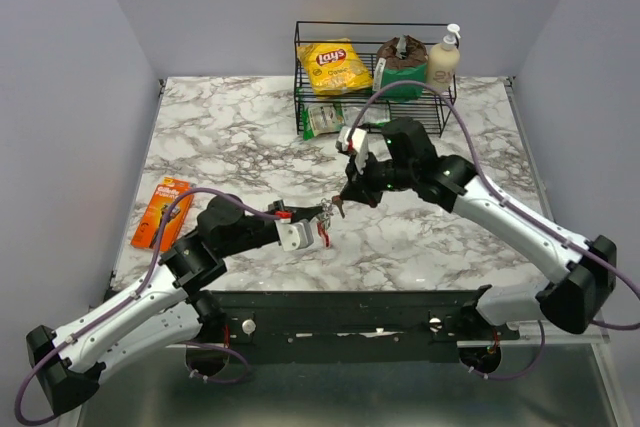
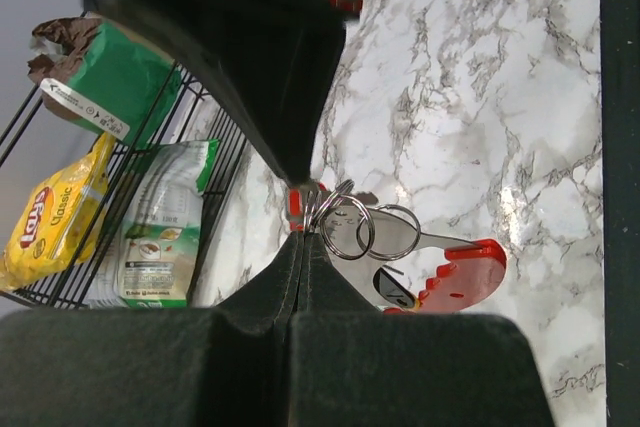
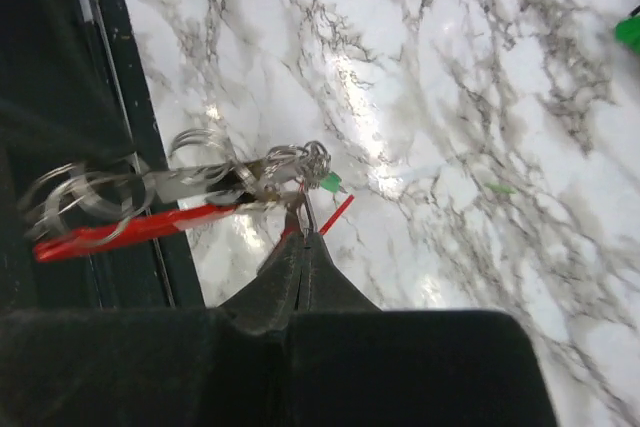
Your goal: Put the keys on the keyring
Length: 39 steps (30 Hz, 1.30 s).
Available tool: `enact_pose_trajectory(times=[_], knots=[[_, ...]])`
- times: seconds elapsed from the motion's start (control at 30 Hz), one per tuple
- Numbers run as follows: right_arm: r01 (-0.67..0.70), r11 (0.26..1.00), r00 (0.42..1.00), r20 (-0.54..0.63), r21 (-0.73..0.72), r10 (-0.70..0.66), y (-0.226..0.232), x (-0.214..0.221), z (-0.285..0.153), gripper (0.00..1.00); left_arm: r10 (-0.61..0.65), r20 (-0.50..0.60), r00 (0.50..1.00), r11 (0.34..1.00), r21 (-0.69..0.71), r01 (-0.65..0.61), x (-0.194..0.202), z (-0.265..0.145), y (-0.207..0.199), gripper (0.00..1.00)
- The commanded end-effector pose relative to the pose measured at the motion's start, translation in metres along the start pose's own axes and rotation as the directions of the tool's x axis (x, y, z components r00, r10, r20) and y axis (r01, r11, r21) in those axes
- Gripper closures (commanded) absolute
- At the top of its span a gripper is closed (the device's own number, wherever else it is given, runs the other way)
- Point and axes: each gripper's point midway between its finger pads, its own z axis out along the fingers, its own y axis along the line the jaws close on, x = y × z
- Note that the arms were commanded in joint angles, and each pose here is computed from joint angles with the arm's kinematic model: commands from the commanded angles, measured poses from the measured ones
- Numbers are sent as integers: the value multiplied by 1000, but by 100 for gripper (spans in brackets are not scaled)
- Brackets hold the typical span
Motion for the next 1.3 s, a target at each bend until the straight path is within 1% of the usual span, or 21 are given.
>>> enact_pose_trajectory(times=[0.0, 0.03, 0.07, 0.1, 0.13, 0.17, 0.2, 0.23, 0.27, 0.47, 0.53, 0.57, 0.67, 0.7, 0.8, 0.97, 1.13, 1.27], knots=[[-250, 961, 962, -81, 115, 260, -33, 47, 24, 100, 37, 36, 999, 998, -59, -34, -20, -5, 16, 100], [-368, 908, 911, -117, 203, 396, -45, 64, 35, 100, 37, 31, 999, 997, -63, -35, -19, -6, 16, 100], [-379, 896, 888, -182, 232, 423, -46, 79, 36, 100, 37, 30, 999, 997, -64, -35, -20, -7, 17, 100], [-380, 884, 878, -193, 273, 438, -54, 83, 39, 99, 37, 28, 999, 997, -66, -35, -19, -8, 17, 100], [-413, 866, 856, -205, 284, 475, -53, 90, 42, 99, 35, 26, 999, 997, -76, -33, -19, -9, 18, 100], [-411, 873, 864, -195, 262, 465, -52, 89, 47, 99, 35, 23, 999, 997, -72, -33, -18, -9, 17, 100], [-415, 872, 858, -208, 261, 470, -48, 103, 48, 99, 35, 22, 999, 997, -75, -33, -18, -9, 17, 100], [-431, 859, 851, -191, 278, 489, -49, 106, 49, 99, 32, 16, 999, 997, -76, -30, -16, -9, 17, 100], [-424, 862, 860, -175, 279, 480, -51, 106, 51, 99, 29, 12, 1000, 997, -77, -28, -15, -9, 16, 100], [-419, 866, 854, -207, 271, 478, -50, 129, 62, 99, 15, 19, 1000, 996, -83, -14, -12, -5, 16, 100], [-427, 863, 841, -234, 269, 488, -49, 141, 68, 97, 12, 20, 1000, 997, -83, -11, -11, -4, 16, 100], [-427, 862, 835, -247, 272, 491, -49, 146, 70, 96, 8, 17, 1000, 997, -81, -7, -10, -4, 15, 100], [-430, 865, 825, -276, 261, 493, -47, 156, 75, 72, 6, 17, 1000, 997, -79, -5, -8, -3, 13, 100], [-431, 866, 826, -274, 255, 492, -46, 156, 76, 61, 4, 16, 1000, 997, -81, -3, -8, -3, 13, 100], [-429, 864, 836, -248, 262, 490, -47, 152, 74, 48, 4, 14, 1000, 997, -82, -3, -7, -4, 13, 100], [-431, 855, 834, -235, 288, 500, -51, 151, 72, 44, 2, 8, 1000, 996, -87, -1, -5, -4, 13, 100], [-440, 848, 814, -268, 295, 516, -49, 164, 75, 44, -1, 6, 1000, 996, -89, 1, -4, -4, 13, 100], [-440, 836, 790, -301, 327, 533, -50, 179, 75, 44, -4, 5, 1000, 996, -88, 5, -3, -4, 13, 100]])
